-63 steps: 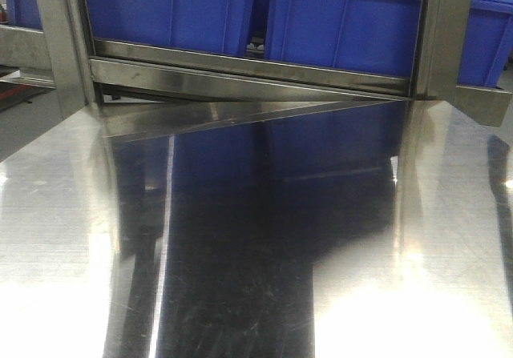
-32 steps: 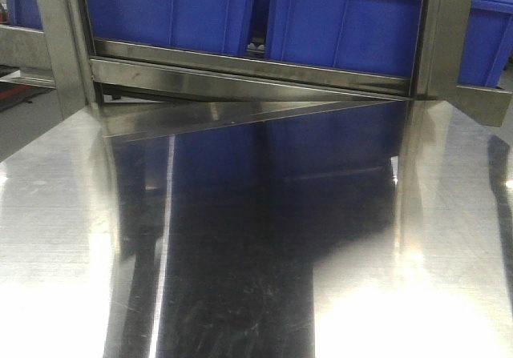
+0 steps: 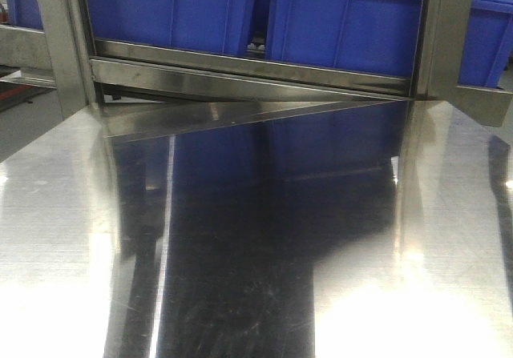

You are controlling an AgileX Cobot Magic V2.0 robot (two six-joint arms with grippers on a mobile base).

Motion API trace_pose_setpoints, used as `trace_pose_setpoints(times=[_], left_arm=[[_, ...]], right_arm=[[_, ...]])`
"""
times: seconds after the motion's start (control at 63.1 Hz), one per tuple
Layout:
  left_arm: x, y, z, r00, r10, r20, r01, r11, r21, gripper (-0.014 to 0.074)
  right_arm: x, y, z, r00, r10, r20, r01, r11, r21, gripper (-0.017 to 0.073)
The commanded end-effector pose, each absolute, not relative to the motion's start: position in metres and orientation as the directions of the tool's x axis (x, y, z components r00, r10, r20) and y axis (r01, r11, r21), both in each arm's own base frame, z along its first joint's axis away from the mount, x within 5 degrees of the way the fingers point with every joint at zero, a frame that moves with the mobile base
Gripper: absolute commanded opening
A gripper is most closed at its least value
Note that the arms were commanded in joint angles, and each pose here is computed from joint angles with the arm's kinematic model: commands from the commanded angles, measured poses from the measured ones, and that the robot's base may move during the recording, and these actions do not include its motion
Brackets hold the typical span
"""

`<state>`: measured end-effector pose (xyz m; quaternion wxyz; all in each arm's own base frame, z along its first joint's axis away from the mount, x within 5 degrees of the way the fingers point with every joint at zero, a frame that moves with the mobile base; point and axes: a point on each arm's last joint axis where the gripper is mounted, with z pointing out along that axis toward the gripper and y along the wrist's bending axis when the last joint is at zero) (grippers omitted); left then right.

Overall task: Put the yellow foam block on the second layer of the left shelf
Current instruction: 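Drive the base away from the table holding the block in the right gripper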

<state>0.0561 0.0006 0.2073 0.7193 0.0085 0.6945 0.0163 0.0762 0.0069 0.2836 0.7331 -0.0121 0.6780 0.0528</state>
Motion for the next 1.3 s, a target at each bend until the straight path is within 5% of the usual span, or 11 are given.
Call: trace_pose_setpoints(times=[0.0,1.283], left_arm=[[0.0551,0.0004,0.2077,0.113,0.027,-0.993,-0.010,1.000,0.026,0.0124],[0.0551,0.0004,0.2077,0.113,0.027,-0.993,-0.010,1.000,0.026,0.0124]], right_arm=[[0.0742,0.0065,0.3020,0.193,0.059,-0.979,-0.095,0.995,0.042,0.0490],[0.0742,0.0065,0.3020,0.193,0.059,-0.979,-0.095,0.995,0.042,0.0490]])
